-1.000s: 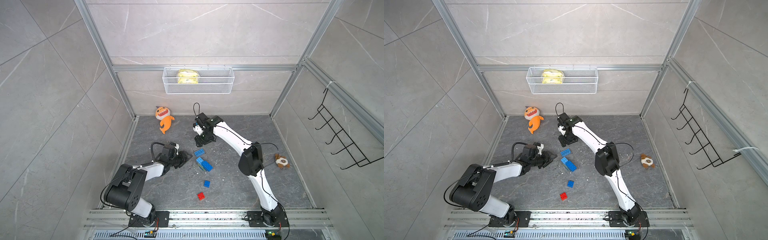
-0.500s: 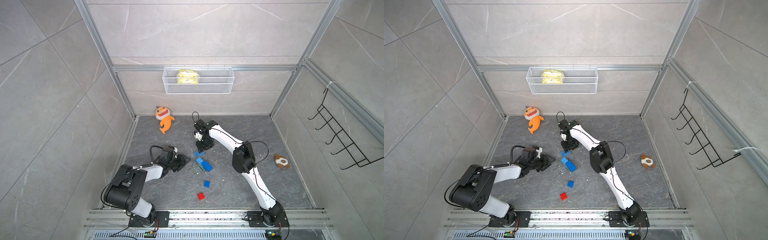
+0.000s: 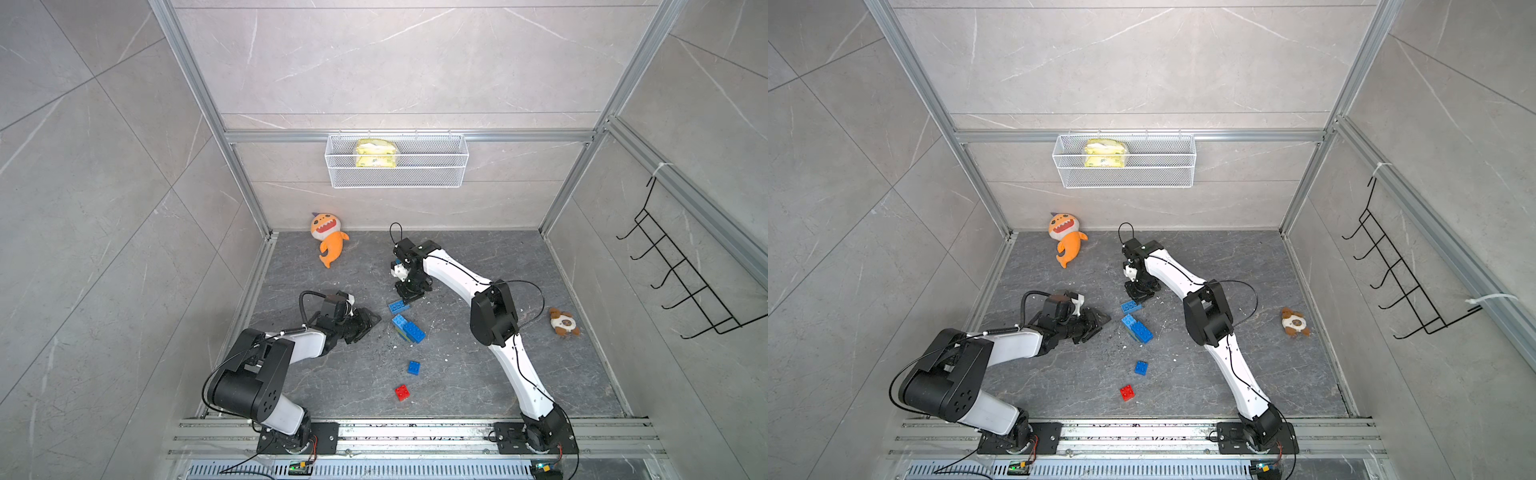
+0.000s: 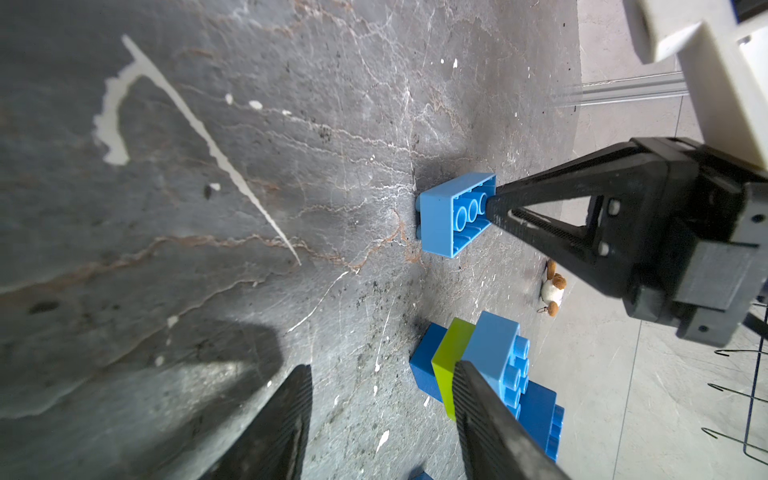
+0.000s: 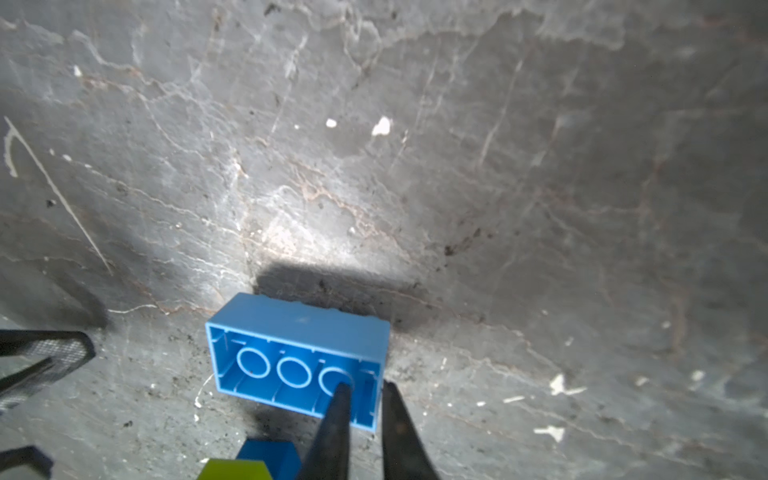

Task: Assemble a heart with lego
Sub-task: Pick up the lego brick from the center of the board.

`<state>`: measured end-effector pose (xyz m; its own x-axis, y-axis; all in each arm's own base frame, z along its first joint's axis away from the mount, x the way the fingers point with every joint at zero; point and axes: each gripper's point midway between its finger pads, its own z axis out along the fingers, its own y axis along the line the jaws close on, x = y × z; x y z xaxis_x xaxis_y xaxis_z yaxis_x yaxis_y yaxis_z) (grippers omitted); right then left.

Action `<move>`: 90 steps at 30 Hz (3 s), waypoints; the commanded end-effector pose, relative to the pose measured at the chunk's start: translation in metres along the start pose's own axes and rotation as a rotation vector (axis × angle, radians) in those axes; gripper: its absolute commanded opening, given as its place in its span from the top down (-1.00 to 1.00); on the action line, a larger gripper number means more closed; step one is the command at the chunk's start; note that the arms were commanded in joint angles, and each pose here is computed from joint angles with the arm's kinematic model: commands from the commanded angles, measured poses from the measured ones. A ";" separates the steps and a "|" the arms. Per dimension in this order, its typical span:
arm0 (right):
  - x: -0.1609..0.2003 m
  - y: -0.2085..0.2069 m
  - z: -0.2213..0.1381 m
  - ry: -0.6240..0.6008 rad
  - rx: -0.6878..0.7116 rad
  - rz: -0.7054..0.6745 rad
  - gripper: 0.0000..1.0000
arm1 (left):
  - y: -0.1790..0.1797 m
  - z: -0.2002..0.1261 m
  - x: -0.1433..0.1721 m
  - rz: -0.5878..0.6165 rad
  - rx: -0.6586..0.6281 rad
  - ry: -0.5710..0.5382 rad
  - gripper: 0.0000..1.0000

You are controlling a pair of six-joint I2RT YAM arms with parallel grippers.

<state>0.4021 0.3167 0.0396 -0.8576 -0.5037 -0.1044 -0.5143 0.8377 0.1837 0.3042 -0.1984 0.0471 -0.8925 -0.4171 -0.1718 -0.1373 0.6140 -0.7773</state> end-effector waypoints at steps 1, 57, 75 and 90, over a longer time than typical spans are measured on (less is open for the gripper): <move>0.000 -0.007 -0.007 -0.015 -0.002 0.015 0.82 | -0.011 -0.004 -0.005 0.043 0.028 -0.015 -0.14; 0.045 0.030 -0.277 -0.485 -1.036 0.312 0.88 | -0.304 -0.076 -0.011 1.436 0.720 -0.355 -0.41; 0.055 0.036 -0.276 -0.452 -1.059 0.297 0.87 | -0.324 -0.082 -0.025 1.431 0.875 -0.410 -0.39; 0.052 0.038 -0.274 -0.441 -1.073 0.294 0.87 | -0.333 -0.082 -0.012 1.424 0.957 -0.328 0.05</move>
<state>0.3478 0.2611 0.3034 -0.9804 -0.0025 -0.1968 -0.1923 0.2255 0.9551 0.3302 -0.3380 0.3372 -0.0016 -0.0967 -0.9953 0.9941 0.1075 -0.0120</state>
